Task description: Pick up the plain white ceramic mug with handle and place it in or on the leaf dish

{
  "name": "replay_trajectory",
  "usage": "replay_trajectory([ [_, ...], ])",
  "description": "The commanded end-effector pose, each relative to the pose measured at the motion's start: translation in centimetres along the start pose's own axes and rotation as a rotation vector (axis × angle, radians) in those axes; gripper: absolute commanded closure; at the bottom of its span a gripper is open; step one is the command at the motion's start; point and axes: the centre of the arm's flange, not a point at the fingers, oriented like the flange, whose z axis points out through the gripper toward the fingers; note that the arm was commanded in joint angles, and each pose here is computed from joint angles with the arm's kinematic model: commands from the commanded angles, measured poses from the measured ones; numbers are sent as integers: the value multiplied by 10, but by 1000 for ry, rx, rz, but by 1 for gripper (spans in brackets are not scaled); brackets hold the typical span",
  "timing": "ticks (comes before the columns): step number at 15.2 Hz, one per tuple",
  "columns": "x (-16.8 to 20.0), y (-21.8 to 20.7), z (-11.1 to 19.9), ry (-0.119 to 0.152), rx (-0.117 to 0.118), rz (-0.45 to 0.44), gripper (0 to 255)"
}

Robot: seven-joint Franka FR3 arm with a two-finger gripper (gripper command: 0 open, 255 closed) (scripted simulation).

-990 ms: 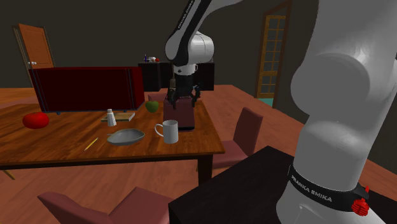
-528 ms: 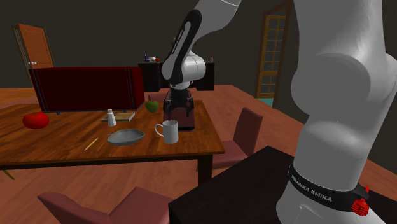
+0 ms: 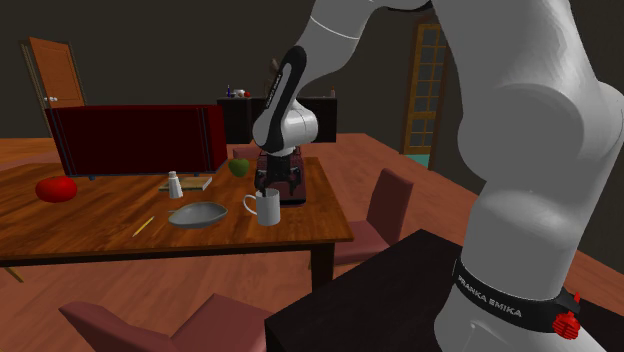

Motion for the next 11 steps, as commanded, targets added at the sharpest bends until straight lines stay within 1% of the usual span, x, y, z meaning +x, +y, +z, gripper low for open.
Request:
replay_trajectory([
  [1, 1, 1, 10, 0, 0, 0, 0],
  [9, 1, 1, 13, 0, 0, 0, 0],
  [10, 1, 1, 13, 0, 0, 0, 255],
  [11, 1, 1, 13, 0, 0, 0, 255],
])
